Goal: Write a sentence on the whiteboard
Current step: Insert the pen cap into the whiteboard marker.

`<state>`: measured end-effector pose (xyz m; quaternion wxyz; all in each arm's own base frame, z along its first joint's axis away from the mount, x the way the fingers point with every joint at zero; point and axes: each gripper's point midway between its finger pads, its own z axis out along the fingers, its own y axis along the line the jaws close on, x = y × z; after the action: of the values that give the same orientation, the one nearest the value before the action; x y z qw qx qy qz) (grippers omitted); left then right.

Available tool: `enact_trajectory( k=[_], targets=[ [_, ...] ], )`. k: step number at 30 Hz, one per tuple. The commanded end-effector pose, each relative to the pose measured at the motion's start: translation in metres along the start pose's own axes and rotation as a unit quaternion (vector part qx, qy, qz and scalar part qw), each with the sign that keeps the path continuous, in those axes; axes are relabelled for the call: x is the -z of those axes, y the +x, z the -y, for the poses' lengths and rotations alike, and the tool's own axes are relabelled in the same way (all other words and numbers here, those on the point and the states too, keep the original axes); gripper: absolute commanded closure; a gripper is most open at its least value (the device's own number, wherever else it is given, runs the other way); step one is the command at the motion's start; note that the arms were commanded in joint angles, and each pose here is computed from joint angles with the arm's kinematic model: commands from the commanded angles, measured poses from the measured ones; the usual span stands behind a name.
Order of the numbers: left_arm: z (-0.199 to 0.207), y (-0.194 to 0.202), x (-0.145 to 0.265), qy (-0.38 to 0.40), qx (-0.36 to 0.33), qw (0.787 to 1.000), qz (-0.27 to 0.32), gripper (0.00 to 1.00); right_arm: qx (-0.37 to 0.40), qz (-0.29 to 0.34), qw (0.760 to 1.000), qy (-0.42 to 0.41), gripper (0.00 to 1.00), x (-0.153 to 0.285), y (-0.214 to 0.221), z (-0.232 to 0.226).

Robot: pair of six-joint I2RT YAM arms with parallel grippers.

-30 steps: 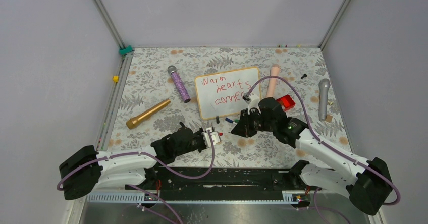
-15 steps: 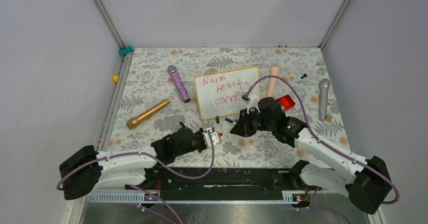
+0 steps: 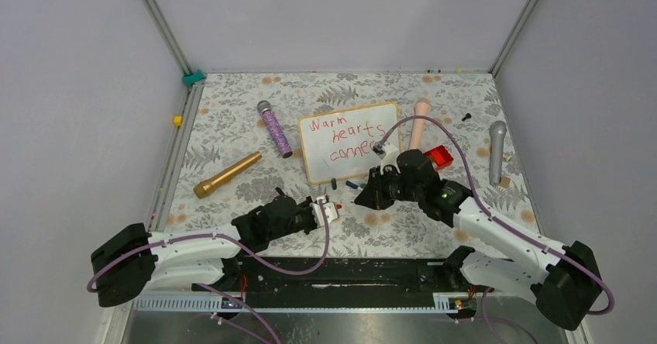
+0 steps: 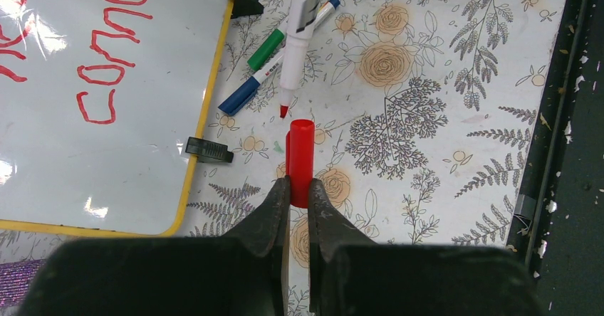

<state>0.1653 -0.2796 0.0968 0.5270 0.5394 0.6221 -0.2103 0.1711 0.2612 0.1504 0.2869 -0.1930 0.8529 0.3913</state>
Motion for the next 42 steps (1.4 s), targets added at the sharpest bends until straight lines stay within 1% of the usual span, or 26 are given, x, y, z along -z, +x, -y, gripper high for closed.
enact_trajectory(
  k=[1,19,29,42],
  targets=[
    [-0.007,-0.021,-0.002,-0.010,-0.002,1.000,0.029,1.00,0.007,-0.001,1.000,-0.012,1.00,0.003,0.000,-0.006],
    [-0.011,-0.020,-0.002,-0.023,0.004,0.999,0.025,1.00,-0.004,-0.013,1.000,-0.019,1.00,-0.001,0.007,-0.006],
    [-0.005,-0.021,-0.002,-0.005,-0.001,1.000,0.031,1.00,-0.009,-0.015,1.000,-0.026,1.00,-0.005,0.007,-0.008],
    [0.005,-0.029,0.003,0.020,-0.021,0.998,0.064,1.00,-0.008,-0.023,0.999,-0.037,1.00,-0.011,0.002,-0.013]
  ],
)
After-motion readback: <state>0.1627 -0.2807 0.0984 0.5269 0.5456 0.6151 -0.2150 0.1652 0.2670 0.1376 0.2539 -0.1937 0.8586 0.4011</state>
